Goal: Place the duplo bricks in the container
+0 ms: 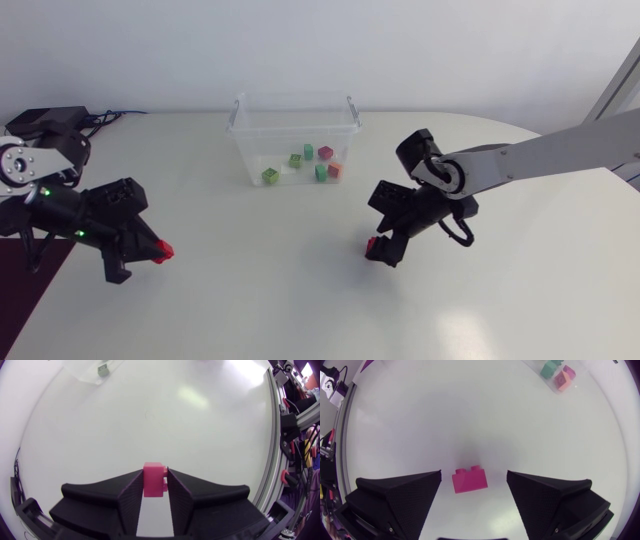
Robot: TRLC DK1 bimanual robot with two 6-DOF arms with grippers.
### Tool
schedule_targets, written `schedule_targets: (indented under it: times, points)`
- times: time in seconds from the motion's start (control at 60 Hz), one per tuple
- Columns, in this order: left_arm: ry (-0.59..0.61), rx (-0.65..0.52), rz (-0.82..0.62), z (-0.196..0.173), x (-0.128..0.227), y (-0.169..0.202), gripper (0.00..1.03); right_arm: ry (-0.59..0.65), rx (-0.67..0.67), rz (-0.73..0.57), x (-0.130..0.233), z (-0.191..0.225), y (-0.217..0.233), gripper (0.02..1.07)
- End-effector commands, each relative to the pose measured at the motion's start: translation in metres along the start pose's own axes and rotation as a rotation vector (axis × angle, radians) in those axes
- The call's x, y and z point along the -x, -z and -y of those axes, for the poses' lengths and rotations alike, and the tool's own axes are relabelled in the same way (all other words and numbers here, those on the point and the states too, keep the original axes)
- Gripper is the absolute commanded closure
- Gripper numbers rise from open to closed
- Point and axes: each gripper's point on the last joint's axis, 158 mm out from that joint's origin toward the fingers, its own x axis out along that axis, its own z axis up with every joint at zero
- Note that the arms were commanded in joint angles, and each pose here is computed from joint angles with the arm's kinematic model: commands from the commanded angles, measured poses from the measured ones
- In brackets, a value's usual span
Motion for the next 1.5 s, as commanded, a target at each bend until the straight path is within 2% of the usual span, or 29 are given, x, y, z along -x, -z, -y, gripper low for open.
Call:
schedule_targets:
  times: [0.0,0.083,0.2,0.333,0.683,0.867,1.067,1.2,1.217,1.267,1.283,1.317,1.333,1.35,1.383,1.483]
  points:
    - [-0.023,-0.004,0.038,-0.008,0.011,-0.025,0.85,-0.038,0.033,-0.036,-0.01,-0.006,0.005,0.25]
    - [-0.034,-0.009,0.066,-0.015,0.016,-0.042,0.85,-0.043,0.037,-0.065,-0.017,-0.009,0.012,0.39]
    - [-0.047,-0.018,0.1,-0.024,0.021,-0.067,0.85,-0.048,0.043,-0.076,-0.019,-0.009,0.017,0.68]
    - [-0.051,-0.023,0.15,-0.032,0.028,-0.095,0.85,-0.052,0.041,-0.083,-0.017,-0.01,0.02,0.76]
    - [-0.159,0.054,0.329,-0.082,0.05,-0.176,0.85,-0.007,0.046,-0.023,0.026,-0.009,-0.007,0.78]
    - [-0.176,0.094,0.389,-0.113,0.054,-0.221,0.85,0.04,0.003,0.04,0.055,0.005,-0.041,0.78]
    - [-0.171,0.141,0.446,-0.139,0.041,-0.264,0.85,0.094,-0.021,0.129,0.081,0.021,-0.085,0.78]
    - [-0.172,0.221,0.48,-0.169,0.023,-0.288,0.83,0.142,-0.047,0.218,0.108,0.036,-0.124,0.78]
    - [-0.174,0.231,0.482,-0.172,0.022,-0.29,0.81,0.146,-0.049,0.227,0.11,0.037,-0.128,0.78]
    - [-0.172,0.273,0.491,-0.182,0.015,-0.295,0.6,0.16,-0.059,0.254,0.118,0.042,-0.139,0.77]
    - [-0.17,0.276,0.491,-0.182,0.014,-0.296,0.57,0.164,-0.064,0.262,0.12,0.044,-0.142,0.77]
    - [-0.175,0.298,0.492,-0.19,0.007,-0.299,0.31,0.179,-0.076,0.291,0.128,0.048,-0.151,0.77]
    - [-0.173,0.3,0.491,-0.191,0.006,-0.299,0.28,0.183,-0.079,0.301,0.13,0.05,-0.154,0.77]
    - [-0.174,0.315,0.49,-0.195,0.001,-0.3,0.1,0.191,-0.082,0.312,0.132,0.052,-0.158,0.77]
    - [-0.169,0.324,0.49,-0.196,-0.002,-0.301,0.03,0.205,-0.086,0.334,0.138,0.055,-0.165,0.77]
    - [-0.175,0.354,0.49,-0.199,-0.003,-0.302,0.03,0.229,-0.101,0.382,0.146,0.066,-0.181,0.77]
